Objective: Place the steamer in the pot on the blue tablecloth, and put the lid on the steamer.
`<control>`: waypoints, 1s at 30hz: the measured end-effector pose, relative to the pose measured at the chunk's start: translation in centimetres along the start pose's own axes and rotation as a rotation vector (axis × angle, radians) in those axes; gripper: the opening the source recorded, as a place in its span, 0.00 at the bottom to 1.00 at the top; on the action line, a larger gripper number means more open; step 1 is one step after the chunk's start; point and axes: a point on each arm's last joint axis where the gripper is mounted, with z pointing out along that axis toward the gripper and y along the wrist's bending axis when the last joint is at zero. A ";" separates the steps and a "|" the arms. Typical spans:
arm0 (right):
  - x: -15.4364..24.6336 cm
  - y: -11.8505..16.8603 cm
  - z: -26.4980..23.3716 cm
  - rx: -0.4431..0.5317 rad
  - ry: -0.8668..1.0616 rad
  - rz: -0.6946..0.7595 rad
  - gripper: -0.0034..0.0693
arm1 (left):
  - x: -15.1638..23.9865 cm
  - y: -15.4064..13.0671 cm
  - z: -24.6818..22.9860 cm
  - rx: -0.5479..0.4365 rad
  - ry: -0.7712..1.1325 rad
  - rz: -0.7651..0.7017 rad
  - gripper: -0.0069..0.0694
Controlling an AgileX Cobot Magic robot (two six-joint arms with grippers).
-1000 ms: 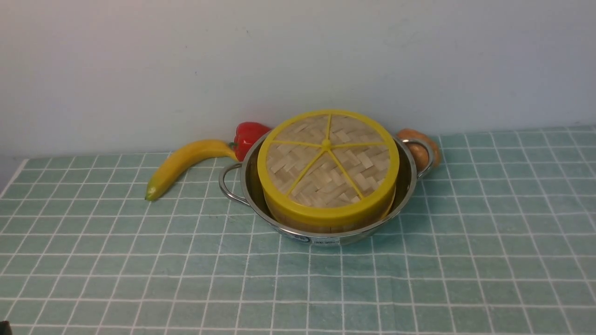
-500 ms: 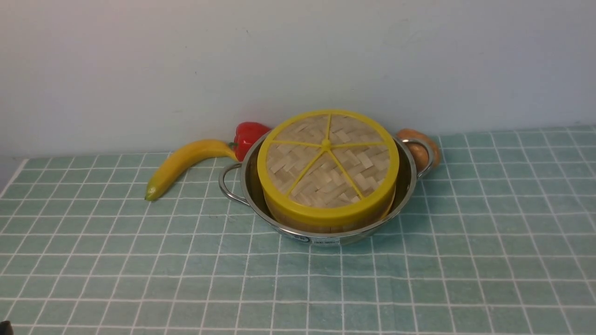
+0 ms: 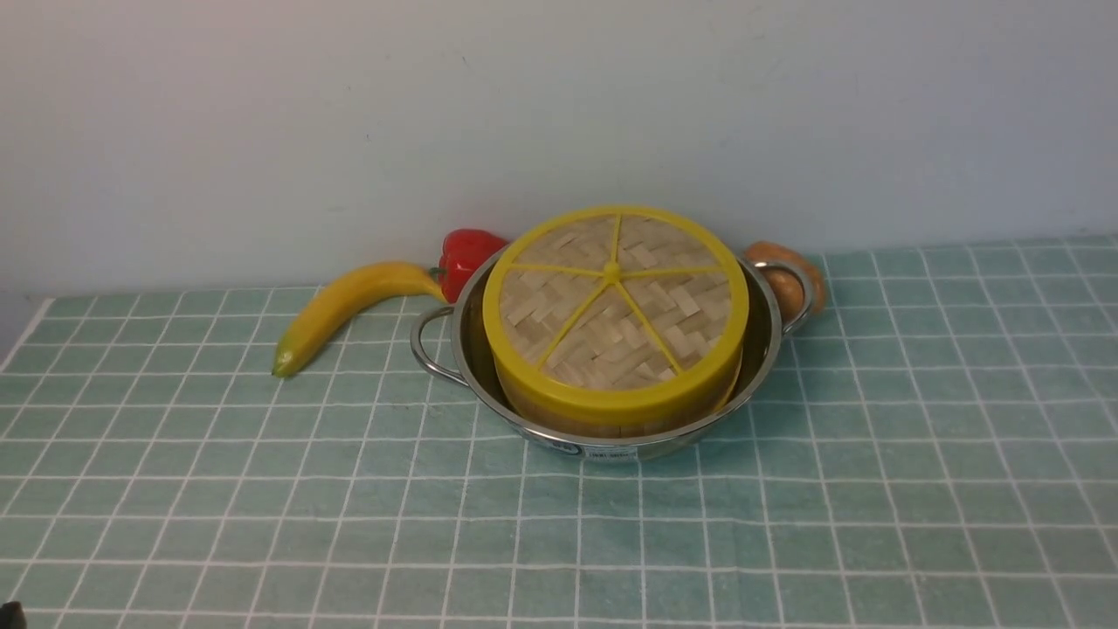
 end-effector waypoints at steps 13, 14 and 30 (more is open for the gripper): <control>1.7 0.3 -0.2 -0.036 0.186 0.007 0.38 | 0.0 0.0 0.0 0.000 0.000 0.000 0.30; 1.7 0.3 -0.2 -0.036 0.188 0.007 0.38 | 0.0 0.0 0.0 0.000 0.000 0.000 0.30; 1.7 0.3 -0.2 -0.034 0.190 0.034 0.38 | 0.0 0.0 0.0 0.000 0.000 0.000 0.34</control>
